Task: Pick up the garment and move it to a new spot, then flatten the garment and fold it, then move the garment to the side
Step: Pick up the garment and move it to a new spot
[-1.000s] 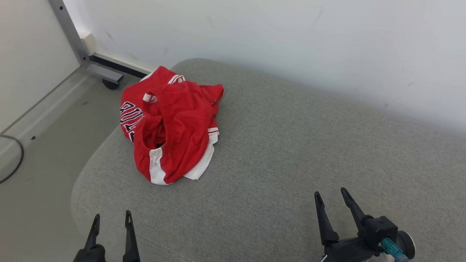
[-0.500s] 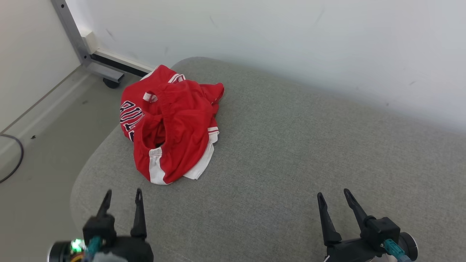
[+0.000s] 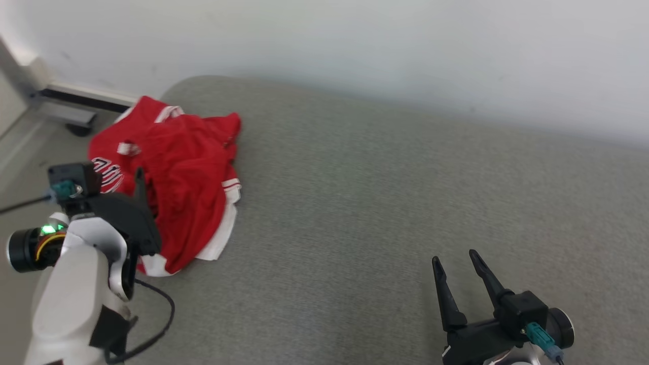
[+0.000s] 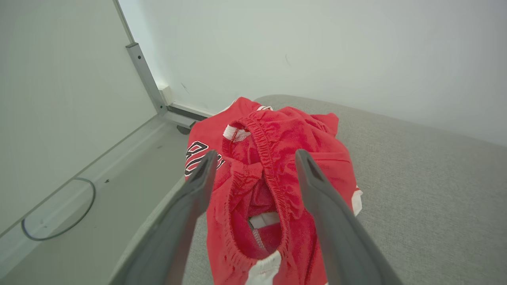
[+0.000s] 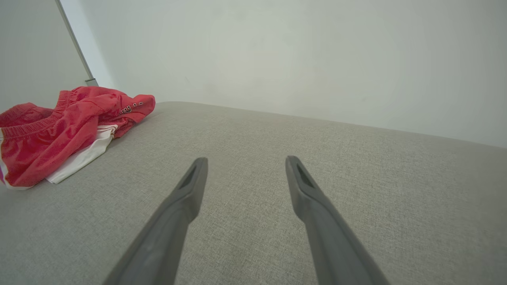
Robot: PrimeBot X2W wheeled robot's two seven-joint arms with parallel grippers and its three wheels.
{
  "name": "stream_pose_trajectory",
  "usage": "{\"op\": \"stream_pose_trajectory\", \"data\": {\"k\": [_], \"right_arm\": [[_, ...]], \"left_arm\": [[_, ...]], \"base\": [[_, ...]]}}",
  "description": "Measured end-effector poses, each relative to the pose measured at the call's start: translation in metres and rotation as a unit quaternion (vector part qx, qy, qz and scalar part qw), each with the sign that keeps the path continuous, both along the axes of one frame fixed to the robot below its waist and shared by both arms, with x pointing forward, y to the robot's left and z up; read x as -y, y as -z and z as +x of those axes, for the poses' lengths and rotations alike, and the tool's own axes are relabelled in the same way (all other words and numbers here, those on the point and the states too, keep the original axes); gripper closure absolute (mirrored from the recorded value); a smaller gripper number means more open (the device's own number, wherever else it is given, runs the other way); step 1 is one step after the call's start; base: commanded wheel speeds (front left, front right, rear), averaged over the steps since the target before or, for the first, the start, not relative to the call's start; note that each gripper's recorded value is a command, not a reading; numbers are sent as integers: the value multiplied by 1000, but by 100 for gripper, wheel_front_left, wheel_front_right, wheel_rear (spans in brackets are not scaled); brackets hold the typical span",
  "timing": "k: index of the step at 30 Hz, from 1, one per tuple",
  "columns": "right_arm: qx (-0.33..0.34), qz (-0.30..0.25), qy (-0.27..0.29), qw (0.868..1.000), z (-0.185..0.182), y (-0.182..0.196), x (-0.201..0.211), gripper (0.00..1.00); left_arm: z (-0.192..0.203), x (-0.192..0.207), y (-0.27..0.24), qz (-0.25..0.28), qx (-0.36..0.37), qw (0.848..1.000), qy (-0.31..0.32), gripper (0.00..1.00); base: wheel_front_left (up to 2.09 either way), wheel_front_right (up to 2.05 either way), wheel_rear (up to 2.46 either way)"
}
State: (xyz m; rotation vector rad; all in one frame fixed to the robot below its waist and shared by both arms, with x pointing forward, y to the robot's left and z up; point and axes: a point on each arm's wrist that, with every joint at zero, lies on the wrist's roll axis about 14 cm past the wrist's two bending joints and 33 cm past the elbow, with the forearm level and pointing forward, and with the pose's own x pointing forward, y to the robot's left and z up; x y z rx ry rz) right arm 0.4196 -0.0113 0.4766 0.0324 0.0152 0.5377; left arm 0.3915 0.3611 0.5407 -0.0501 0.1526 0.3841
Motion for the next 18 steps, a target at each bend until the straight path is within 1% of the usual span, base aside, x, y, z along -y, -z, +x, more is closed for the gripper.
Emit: {"op": "stream_pose_trajectory", "data": {"k": [4, 7, 12, 15, 18], "right_arm": [[-2, -9, 30, 1000, 3, 5, 23, 0], [-3, -13, 53, 998, 5, 8, 41, 0], [-14, -18, 94, 995, 5, 16, 72, 0], [-22, -21, 113, 993, 5, 23, 87, 0], [-32, -25, 126, 991, 3, 30, 97, 0]], "left_arm": [[29, 10, 15, -40, -49, 998, 14, 0], [43, 14, 34, -54, -98, 994, 21, 0], [54, 24, 80, -81, -185, 979, 26, 0], [62, 27, 98, -83, -213, 973, 27, 0], [64, 28, 118, -73, -252, 965, 24, 0]], "base": [[0, 0, 0], [0, 0, 0], [0, 0, 0], [0, 0, 0], [0, 0, 0]]}}
